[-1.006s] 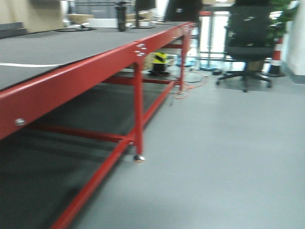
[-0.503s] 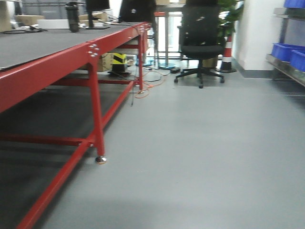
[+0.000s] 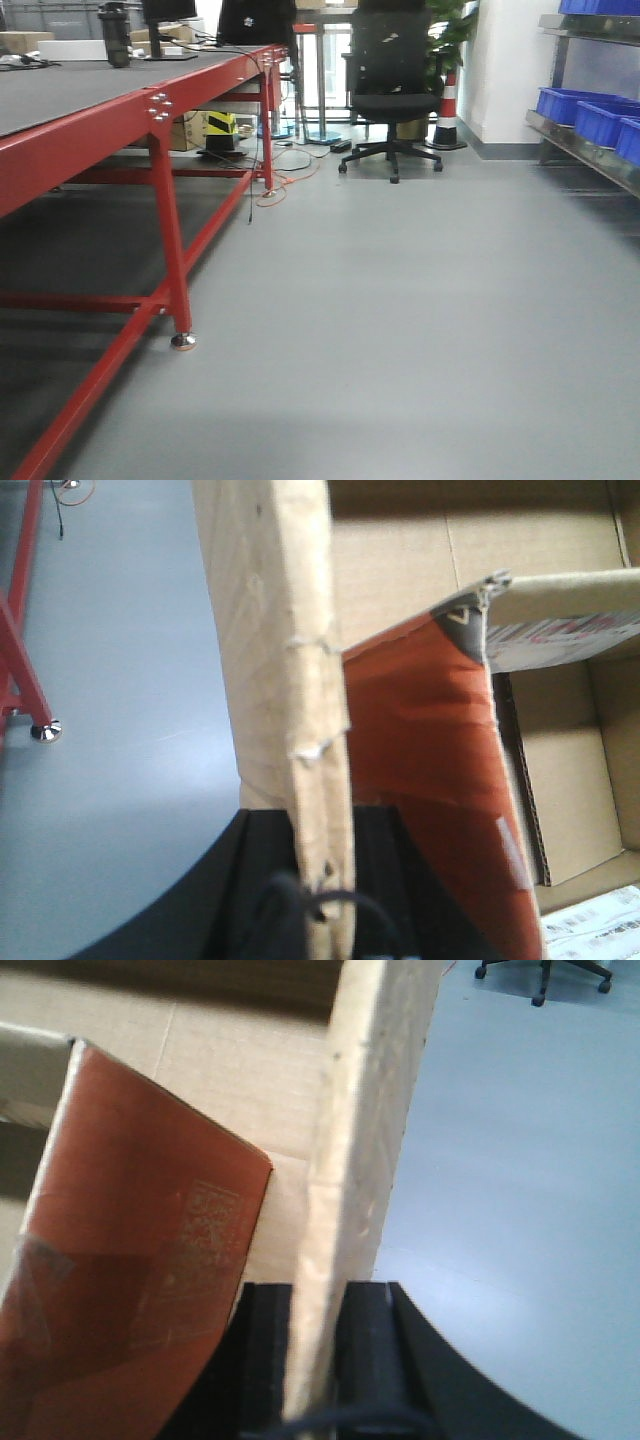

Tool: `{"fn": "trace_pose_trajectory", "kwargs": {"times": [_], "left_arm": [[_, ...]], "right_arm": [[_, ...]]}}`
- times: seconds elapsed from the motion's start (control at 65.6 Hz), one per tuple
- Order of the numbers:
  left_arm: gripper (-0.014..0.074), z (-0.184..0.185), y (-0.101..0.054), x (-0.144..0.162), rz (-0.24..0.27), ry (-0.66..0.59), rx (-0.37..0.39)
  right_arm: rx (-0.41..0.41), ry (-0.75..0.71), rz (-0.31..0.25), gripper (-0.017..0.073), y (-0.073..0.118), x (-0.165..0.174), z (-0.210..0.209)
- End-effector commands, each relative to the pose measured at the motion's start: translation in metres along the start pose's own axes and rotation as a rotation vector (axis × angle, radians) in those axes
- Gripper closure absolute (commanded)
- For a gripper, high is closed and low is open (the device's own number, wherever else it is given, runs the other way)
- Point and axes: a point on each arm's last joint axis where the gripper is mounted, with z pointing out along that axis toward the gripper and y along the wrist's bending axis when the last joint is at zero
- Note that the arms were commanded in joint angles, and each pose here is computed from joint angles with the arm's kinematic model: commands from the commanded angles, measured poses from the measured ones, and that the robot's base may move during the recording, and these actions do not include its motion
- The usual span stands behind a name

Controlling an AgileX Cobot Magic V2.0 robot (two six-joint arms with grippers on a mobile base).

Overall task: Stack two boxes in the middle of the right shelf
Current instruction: 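Turn the base away from the table while holding the boxes, then drive the base toward the steel rack of blue bins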

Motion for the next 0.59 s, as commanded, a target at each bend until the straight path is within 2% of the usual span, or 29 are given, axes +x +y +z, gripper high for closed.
{"fn": "trace_pose_trajectory", "kwargs": {"times": [0.0, 0.579], "left_arm": [[0.0705, -0.0083, 0.0008, -0.0082, 0.017, -0.083, -0.011], [0.0705, -0.0083, 0.0008, -0.0082, 0.017, -0.083, -0.011]], "right_arm": [[0.034, -0.068, -0.028, 0.0711, -0.002, -0.007, -0.0096], [0.034, -0.068, -0.028, 0.0711, -0.002, -0.007, -0.0096]]}}
